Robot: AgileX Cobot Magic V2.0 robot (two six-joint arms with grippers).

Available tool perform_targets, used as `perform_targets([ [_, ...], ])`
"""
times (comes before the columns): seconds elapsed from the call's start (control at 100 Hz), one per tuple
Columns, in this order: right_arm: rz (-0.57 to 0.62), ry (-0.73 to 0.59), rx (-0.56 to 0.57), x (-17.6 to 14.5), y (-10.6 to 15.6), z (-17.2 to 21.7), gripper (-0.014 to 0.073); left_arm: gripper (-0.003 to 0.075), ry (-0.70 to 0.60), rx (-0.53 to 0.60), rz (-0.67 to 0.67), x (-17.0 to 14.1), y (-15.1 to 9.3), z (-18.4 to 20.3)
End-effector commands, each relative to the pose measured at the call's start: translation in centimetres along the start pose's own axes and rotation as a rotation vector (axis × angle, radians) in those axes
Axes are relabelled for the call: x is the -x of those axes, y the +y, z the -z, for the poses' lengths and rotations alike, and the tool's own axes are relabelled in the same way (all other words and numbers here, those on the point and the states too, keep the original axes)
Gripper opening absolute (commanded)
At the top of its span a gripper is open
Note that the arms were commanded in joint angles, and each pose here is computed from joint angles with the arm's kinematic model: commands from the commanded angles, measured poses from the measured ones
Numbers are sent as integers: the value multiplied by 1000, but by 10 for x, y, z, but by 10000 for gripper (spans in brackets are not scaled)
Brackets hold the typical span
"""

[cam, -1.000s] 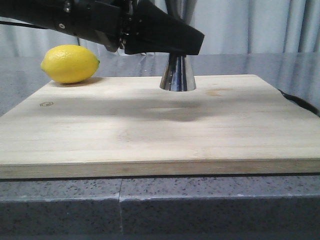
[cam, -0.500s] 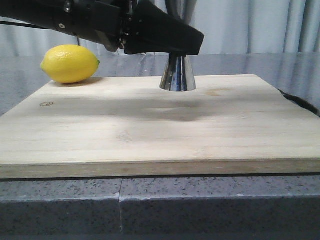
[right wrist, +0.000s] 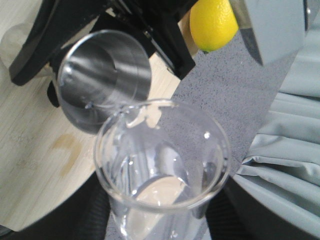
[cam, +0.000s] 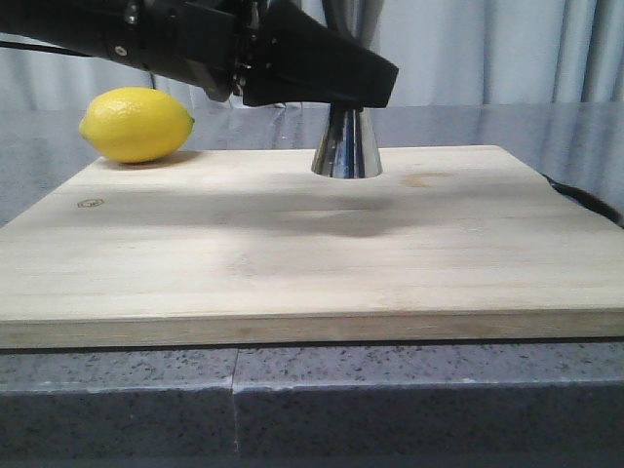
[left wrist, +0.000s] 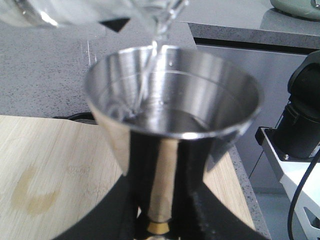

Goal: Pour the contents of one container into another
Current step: 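Pour liquid from the beaker into the jigger held by the left gripper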

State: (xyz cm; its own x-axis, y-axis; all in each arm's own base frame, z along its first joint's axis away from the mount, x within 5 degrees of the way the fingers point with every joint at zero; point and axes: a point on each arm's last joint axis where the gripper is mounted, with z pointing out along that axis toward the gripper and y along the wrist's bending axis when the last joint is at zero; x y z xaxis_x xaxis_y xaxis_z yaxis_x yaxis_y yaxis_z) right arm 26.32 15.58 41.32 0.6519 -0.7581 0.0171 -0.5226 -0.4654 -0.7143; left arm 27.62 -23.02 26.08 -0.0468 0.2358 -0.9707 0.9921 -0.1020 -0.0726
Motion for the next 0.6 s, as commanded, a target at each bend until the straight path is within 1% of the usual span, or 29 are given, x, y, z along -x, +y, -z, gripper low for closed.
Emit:
perform_targets([
  [0.0, 26, 27, -115, 1, -13, 18, 120, -13, -126, -68, -28, 29, -12, 4],
  [0.59, 42, 42, -123, 1, -15, 16, 120, -13, -125, -69, -22, 29, -12, 4],
])
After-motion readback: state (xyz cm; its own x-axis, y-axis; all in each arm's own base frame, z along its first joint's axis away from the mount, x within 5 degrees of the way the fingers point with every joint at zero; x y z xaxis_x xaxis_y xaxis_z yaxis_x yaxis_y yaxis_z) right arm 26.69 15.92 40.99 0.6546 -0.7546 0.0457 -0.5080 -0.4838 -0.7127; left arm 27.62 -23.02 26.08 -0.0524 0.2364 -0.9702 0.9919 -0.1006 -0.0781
